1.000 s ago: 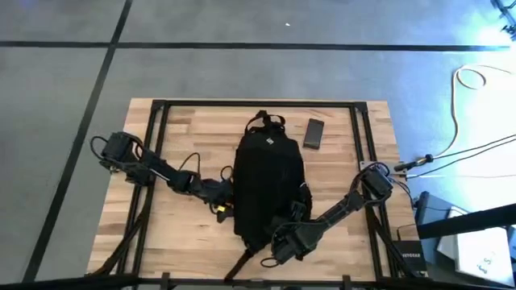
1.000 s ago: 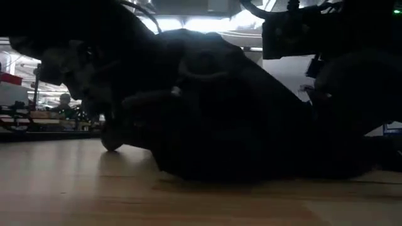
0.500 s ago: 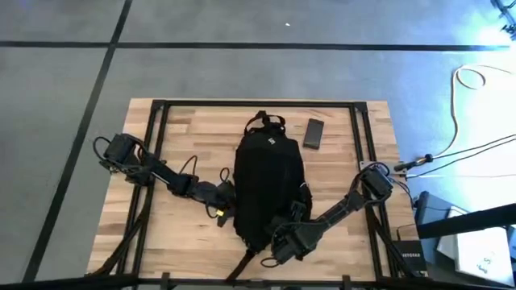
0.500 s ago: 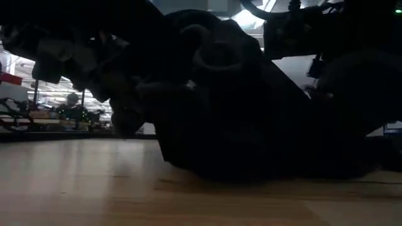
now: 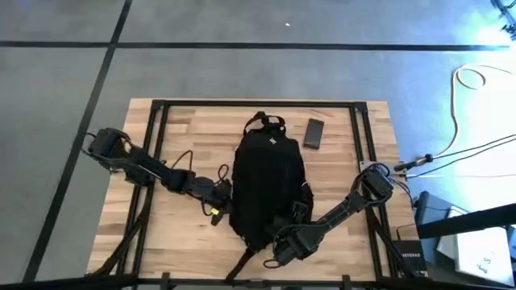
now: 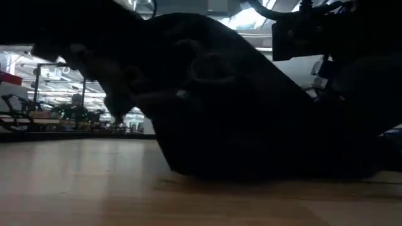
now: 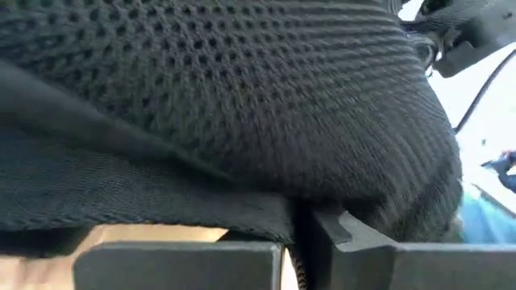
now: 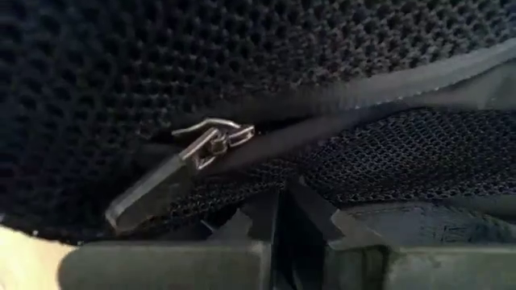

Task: Unpack backpack
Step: Adjust the black bag

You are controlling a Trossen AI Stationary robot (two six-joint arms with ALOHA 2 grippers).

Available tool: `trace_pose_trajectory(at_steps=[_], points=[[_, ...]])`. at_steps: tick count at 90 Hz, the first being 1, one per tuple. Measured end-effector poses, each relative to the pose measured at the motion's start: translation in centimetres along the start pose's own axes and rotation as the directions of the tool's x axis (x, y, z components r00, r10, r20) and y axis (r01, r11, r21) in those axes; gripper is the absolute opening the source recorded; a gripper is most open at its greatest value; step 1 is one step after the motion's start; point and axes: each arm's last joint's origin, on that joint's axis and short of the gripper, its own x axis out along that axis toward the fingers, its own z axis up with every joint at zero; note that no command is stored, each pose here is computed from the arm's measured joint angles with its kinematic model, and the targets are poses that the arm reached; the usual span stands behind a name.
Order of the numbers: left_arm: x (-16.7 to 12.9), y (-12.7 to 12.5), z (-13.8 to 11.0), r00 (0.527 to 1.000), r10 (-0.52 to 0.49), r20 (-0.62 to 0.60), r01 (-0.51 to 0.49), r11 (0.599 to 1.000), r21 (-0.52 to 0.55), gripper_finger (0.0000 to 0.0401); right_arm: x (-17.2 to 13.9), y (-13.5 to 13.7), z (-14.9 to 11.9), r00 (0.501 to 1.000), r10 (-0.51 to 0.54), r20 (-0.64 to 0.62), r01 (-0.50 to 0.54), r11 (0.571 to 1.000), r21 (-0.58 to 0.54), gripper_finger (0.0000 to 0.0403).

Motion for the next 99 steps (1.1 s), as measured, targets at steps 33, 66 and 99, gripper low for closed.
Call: trace_pose_trajectory(at_steps=[33,66,99], points=[[-6.6,-1.7,2.0,0.987,0.161,-0.015,-0.160,0.983,0.086,0.0000,0.0,0.0,0.0,1.000,-0.003,0.006,0.003,1.000,0.002,0.0003],[-9.9,-2.1,2.0,0.954,0.298,0.034,-0.300,0.949,0.093,0.0000,0.1,0.0,0.3,0.999,-0.012,0.047,0.011,1.000,0.013,0.0003],[-12.6,-0.1,0.1,0.796,0.600,-0.077,-0.590,0.798,0.122,0.0011,0.4,1.9,4.6,0.923,0.273,0.272,-0.269,0.962,-0.051,0.0003]])
